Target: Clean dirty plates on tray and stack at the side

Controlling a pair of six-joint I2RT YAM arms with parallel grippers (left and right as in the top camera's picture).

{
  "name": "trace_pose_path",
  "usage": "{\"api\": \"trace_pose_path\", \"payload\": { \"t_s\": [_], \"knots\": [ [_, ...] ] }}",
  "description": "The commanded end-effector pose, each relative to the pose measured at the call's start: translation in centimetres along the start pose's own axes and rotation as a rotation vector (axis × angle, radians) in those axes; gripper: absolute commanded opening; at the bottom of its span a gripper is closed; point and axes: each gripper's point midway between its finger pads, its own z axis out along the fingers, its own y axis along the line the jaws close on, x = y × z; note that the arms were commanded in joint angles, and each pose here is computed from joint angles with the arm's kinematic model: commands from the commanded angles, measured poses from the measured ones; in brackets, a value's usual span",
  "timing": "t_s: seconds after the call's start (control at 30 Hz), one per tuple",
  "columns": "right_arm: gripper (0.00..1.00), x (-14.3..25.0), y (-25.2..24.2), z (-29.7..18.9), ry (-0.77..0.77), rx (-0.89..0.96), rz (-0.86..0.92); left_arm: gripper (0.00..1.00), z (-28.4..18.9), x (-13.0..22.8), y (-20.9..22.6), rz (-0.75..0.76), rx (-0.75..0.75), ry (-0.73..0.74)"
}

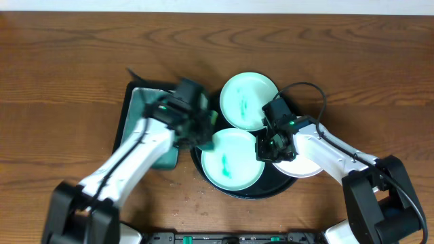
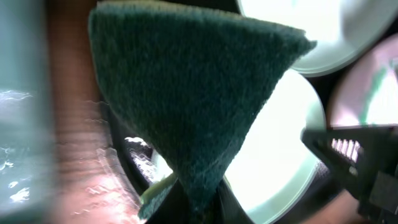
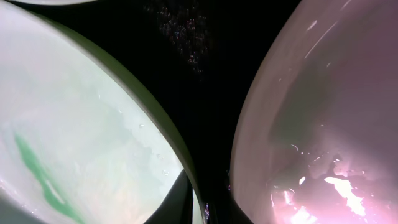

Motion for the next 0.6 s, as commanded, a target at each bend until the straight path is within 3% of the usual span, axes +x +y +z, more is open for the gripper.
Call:
{"api": "trace_pose_path", "payload": {
  "t_s": [0.0,0.27,0.47,0.57],
  "knots": [
    [0.06,-0.6,-2.6,0.6,-0.022,0.116,0.014,0.07,3.2,3.3,-2.5,-0.036,0.075,0.143],
    [0.06,-0.6,-2.6,0.6,-0.023,0.116,0.014,0.07,9.1,6.9,-5.5,0.042,0.050,0.229],
    [0.06,-0.6,-2.6,0.6,-0.023,0.116,0.014,0.07,9.6,7.3,2.4,-0.150,-0.336,0.198],
    [0.06,-0.6,-2.6,0.6,-0.023,0.116,0.014,0.07,9.1,6.7,3.8,-0.195,-0.374,0.186]
  ]
}}
